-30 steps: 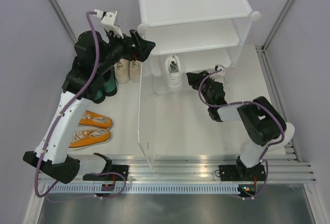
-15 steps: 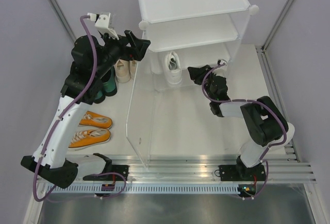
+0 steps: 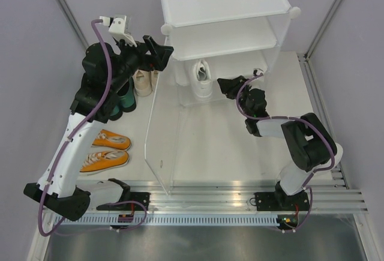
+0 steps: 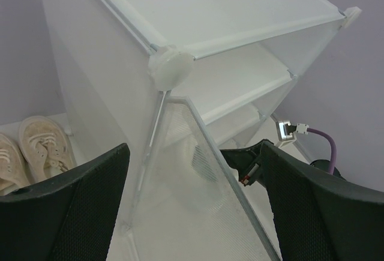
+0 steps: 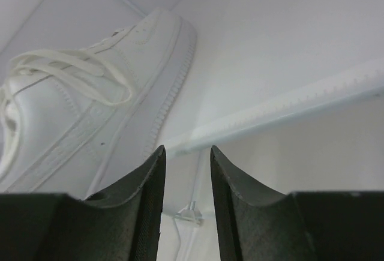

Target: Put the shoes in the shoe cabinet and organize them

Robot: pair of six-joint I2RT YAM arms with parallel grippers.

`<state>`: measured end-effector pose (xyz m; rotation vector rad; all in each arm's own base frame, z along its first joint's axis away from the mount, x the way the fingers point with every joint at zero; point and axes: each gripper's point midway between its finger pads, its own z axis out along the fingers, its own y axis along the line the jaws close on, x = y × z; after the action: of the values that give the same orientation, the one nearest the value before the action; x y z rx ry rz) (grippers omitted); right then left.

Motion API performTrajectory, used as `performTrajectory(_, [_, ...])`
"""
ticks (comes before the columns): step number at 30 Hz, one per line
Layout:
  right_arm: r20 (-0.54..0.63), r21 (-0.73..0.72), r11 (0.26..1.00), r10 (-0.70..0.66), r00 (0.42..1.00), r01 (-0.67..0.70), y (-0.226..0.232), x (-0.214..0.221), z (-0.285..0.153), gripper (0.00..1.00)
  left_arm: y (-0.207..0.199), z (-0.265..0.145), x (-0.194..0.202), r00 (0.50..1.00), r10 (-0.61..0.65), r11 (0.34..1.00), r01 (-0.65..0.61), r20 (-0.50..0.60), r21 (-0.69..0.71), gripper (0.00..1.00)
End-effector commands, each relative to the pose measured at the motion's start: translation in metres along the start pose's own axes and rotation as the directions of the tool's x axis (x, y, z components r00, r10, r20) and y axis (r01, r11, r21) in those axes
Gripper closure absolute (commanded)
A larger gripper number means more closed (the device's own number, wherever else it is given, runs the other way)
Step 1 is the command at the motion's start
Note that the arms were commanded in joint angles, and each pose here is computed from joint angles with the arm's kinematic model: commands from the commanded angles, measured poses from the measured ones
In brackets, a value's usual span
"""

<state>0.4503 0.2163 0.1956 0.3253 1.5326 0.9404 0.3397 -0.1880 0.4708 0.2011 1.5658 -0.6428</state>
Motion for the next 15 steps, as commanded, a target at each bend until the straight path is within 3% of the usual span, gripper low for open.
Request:
performTrajectory(1, [0.368,-0.469,0.878,0.092,0.925,0.099,0.14,-0.12,-0.041,0.59,0.032,-0.004,0.08,0.963,0.013,0.995,-0.039,-0.271,-0.091,0.1])
performTrajectory(8, [0.276,-0.357,0.928,-0.003,0.961,0.105,0.102,-0.083,-0.047,0.51,0.043,-0.005,0.07,0.97,0.018,0.991,-0.05,-0.242,-0.124,0.11])
performTrajectory(15, [0.225,-0.315,0.941,-0.054,0.973,0.125,0.082,-0.061,-0.053,0.5,0.046,-0.005,0.067,0.972,0.026,0.992,-0.055,-0.233,-0.118,0.1])
